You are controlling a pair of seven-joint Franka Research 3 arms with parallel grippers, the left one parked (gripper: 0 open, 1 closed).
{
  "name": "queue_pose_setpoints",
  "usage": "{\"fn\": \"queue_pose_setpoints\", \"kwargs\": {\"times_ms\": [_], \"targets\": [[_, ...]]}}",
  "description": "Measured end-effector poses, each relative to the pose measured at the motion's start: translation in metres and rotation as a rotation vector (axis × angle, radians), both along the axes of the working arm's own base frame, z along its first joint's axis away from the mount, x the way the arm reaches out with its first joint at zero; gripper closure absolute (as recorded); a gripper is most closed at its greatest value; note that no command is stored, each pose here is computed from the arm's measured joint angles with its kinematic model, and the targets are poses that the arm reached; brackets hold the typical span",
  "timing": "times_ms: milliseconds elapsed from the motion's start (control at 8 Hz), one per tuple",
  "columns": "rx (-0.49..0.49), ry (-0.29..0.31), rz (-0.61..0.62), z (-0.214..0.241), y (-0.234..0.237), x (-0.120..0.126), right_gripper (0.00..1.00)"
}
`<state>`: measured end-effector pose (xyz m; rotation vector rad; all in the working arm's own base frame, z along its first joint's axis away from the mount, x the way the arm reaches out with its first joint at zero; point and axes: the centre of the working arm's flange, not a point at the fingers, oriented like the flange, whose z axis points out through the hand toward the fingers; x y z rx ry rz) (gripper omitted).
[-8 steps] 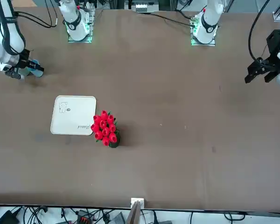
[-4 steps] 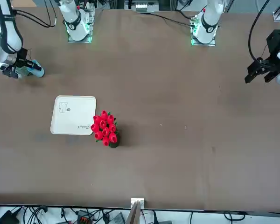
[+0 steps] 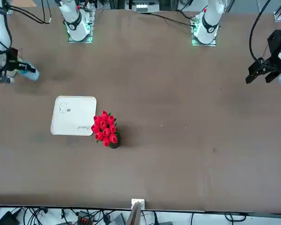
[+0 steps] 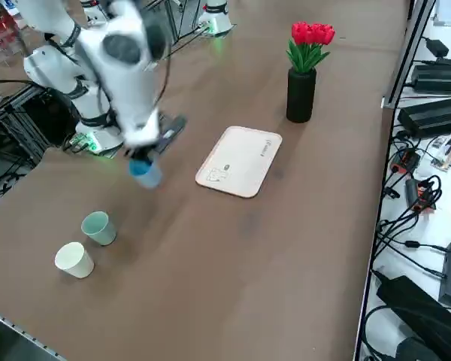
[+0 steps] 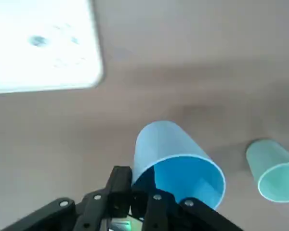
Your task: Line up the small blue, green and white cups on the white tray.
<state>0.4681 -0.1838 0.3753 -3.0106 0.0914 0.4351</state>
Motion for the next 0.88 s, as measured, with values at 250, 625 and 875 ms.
{"fn": "queue_pose_setpoints", "kwargs": {"times_ms": [250, 625, 875], "targets": [[-0.015, -0.034, 0.146, 0.023, 0.086, 0.056, 0.96], [-0.015, -0.018, 0.272, -0.006, 0.199, 0.111, 0.96], [-0.035, 0.003, 0.252, -0.042, 0.266, 0.131, 0.96]]}}
